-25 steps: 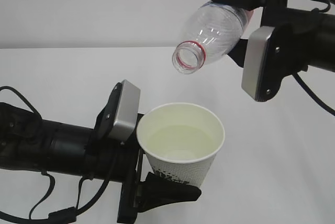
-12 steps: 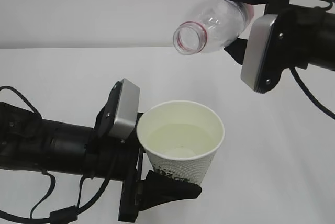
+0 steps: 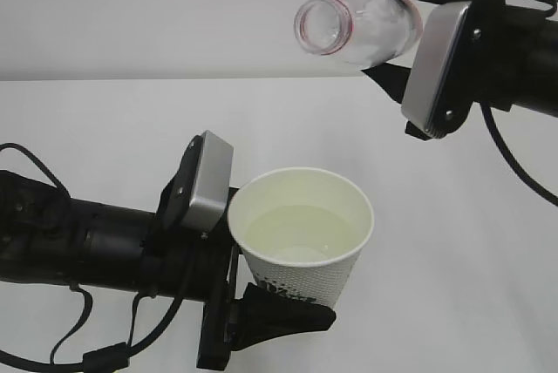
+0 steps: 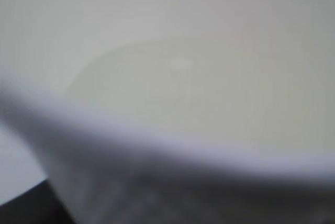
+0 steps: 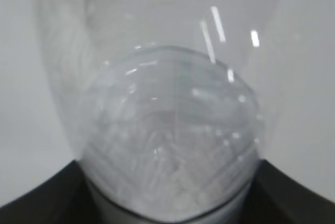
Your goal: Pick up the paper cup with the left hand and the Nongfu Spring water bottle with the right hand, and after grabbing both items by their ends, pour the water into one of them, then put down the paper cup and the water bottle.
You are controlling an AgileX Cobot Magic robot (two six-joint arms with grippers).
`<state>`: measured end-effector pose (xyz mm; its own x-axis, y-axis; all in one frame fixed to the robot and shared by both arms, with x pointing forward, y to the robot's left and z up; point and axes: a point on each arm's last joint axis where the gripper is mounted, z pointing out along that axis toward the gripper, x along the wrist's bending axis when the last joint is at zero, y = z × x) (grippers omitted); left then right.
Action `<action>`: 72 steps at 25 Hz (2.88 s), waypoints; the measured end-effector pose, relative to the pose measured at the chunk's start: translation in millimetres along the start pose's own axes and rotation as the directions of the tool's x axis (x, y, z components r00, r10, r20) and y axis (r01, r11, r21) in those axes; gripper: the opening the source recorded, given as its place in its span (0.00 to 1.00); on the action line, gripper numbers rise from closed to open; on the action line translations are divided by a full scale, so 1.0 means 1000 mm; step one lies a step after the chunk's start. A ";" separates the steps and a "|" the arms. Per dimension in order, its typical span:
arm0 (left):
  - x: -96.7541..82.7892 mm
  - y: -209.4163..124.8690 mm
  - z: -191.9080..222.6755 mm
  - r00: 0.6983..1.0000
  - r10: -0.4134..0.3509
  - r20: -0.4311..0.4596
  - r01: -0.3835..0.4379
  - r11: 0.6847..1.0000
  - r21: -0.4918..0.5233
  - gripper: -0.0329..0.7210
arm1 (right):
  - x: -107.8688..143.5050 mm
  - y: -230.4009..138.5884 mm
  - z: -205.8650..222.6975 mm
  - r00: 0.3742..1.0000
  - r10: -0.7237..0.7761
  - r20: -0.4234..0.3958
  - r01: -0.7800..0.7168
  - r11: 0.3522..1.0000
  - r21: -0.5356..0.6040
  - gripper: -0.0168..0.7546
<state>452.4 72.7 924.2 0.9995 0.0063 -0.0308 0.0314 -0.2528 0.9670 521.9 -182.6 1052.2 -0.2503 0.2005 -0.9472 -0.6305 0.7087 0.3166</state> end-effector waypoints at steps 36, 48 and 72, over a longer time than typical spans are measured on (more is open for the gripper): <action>0.000 0.000 0.000 1.000 0.000 -0.001 0.000 1.000 0.002 0.74 | 0.000 0.000 0.000 0.912 0.411 0.001 -0.411 0.912 0.000 0.64; 0.000 0.000 0.000 1.000 0.000 -0.001 0.000 1.000 0.002 0.74 | 0.001 -0.002 0.000 0.864 0.503 0.007 -0.503 0.864 0.028 0.64; 0.000 0.000 0.000 1.000 0.000 -0.001 0.000 1.000 0.002 0.74 | -0.003 -0.009 0.000 0.729 0.678 0.093 -0.684 0.728 0.046 0.64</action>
<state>452.5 72.8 924.0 0.9995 0.0072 -0.0306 0.0314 -0.2545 0.9666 528.0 -189.7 1052.7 -0.5415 0.6901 -0.4802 -0.2545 0.4098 0.8759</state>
